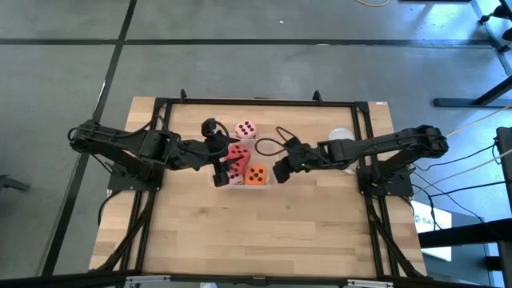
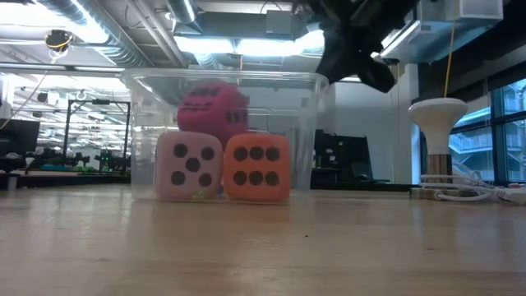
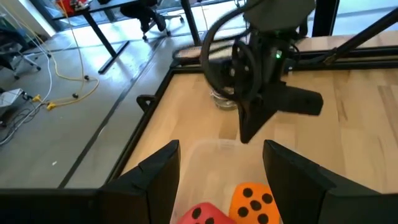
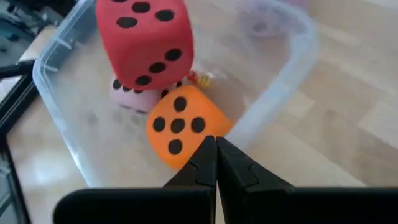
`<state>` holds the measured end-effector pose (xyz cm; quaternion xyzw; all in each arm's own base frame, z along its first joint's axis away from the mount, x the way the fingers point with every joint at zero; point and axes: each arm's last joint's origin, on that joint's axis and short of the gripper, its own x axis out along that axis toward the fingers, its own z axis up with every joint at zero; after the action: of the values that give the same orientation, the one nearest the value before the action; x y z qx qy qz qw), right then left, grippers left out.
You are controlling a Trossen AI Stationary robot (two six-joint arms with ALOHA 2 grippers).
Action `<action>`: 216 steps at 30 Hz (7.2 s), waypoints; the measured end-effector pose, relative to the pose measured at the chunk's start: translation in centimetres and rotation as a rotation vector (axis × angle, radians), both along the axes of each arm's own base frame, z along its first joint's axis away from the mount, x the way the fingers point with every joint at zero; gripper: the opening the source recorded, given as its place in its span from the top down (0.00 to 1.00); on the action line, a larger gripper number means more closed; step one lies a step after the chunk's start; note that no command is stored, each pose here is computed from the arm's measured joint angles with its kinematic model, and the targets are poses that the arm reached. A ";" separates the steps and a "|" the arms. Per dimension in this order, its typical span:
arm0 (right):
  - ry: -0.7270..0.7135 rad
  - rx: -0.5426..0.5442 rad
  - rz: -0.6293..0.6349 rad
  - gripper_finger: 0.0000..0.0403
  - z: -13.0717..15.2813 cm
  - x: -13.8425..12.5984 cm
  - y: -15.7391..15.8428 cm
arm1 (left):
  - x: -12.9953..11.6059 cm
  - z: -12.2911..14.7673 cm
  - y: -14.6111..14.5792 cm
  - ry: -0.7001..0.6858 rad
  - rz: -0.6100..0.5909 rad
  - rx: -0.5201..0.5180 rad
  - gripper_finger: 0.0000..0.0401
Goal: Pick & Place Dice
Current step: Adjust the transparent bin on the table, then put the large pink dice into the transparent bin
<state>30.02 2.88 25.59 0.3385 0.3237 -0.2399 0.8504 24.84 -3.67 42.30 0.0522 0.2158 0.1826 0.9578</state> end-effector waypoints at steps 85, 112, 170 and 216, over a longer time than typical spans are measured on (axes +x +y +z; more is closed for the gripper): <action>-0.078 0.016 0.182 1.00 6.0 6.3 -10.9 | -4.0 0.5 0.5 0.021 0.112 -0.082 0.47; -0.120 0.445 0.111 0.31 -3.6 8.4 -22.2 | -5.3 1.2 0.5 -0.030 0.129 -0.091 0.47; 0.026 0.705 -0.173 0.68 -9.9 13.5 -21.7 | -5.0 1.6 0.3 -0.088 0.105 -0.166 0.47; -0.128 0.412 0.088 1.00 2.8 8.4 -21.0 | -8.2 2.3 0.0 -0.128 0.100 -0.237 0.47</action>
<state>38.43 -18.14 28.40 0.5052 0.3259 -0.1093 0.7916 16.68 -3.67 44.63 -0.0840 0.1769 0.2062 0.9587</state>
